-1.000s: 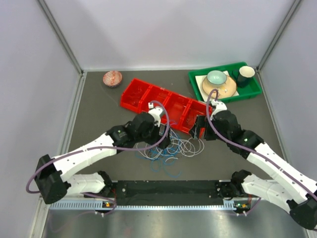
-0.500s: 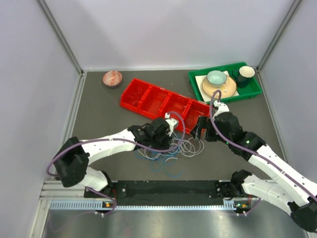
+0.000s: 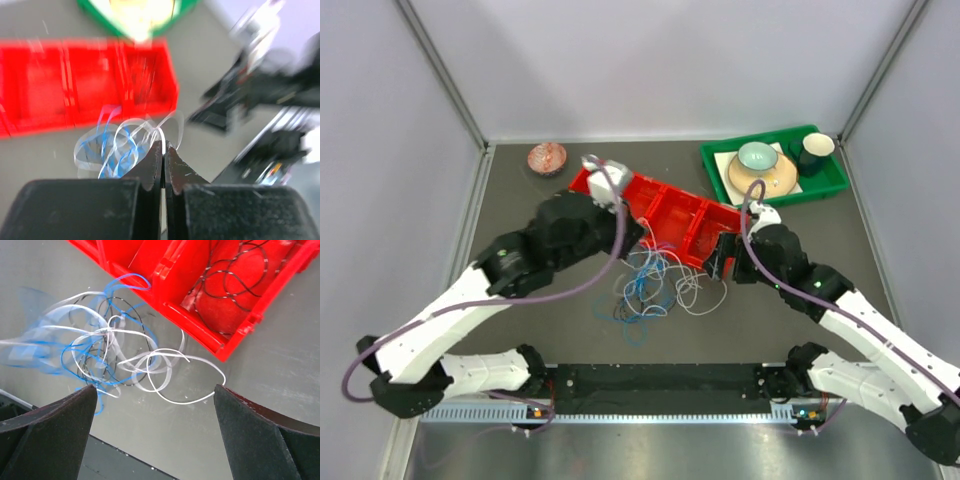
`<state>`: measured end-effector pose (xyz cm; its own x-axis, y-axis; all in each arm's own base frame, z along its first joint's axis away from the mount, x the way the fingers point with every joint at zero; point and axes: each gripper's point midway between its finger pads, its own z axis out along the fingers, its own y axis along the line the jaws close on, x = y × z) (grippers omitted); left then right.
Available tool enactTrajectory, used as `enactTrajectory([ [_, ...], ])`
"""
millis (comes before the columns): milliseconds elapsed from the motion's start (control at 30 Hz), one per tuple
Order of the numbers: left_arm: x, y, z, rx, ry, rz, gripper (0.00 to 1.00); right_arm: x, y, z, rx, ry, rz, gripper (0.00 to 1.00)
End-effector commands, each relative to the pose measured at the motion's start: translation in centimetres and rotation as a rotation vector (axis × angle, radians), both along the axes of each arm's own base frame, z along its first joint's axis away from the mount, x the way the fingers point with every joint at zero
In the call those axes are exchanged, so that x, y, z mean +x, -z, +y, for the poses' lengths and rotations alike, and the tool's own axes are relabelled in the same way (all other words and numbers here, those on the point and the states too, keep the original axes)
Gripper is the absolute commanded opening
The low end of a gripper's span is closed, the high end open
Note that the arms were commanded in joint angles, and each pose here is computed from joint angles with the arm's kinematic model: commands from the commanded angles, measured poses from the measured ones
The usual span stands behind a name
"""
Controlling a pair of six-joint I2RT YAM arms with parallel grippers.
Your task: Untangle the cables
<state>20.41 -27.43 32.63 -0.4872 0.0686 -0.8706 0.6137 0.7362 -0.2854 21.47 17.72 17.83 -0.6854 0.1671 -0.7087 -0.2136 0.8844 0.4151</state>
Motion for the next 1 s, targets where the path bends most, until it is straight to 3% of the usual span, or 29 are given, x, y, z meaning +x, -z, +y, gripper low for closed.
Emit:
enactTrajectory([
  [0, -0.3, -7.5, 3.0, -0.166, -0.109, -0.092, 0.0, 1.3, -1.0, 2.4, 0.063, -0.046, -0.035, 0.99],
  [167, 0.1, -12.2, 4.4, -0.33, -0.19, -0.176, 0.0, 1.3, 1.7, 4.9, 0.067, -0.106, 0.013, 0.99],
  [433, 0.7, -13.1, 5.0, -0.357, -0.239, -0.193, 0.0, 0.7, 6.2, 9.5, 0.038, -0.2, 0.074, 0.95],
  [700, 0.5, -13.9, 7.1, -0.365, -0.299, -0.222, 0.0, 1.4, 11.0, 10.0, -0.064, -0.154, 0.154, 0.83],
  [800, 0.6, -13.6, 7.4, -0.361, -0.317, -0.219, 0.0, 1.5, 11.7, 10.5, -0.065, -0.156, 0.161, 0.74],
  [933, 0.8, -13.0, 7.5, -0.345, -0.327, -0.214, 0.0, 1.5, 11.1, 10.5, -0.053, -0.152, 0.14, 0.76],
  [967, 0.9, -12.8, 7.6, -0.34, -0.336, -0.214, 0.0, 1.4, 10.9, 10.4, -0.048, -0.151, 0.131, 0.82],
])
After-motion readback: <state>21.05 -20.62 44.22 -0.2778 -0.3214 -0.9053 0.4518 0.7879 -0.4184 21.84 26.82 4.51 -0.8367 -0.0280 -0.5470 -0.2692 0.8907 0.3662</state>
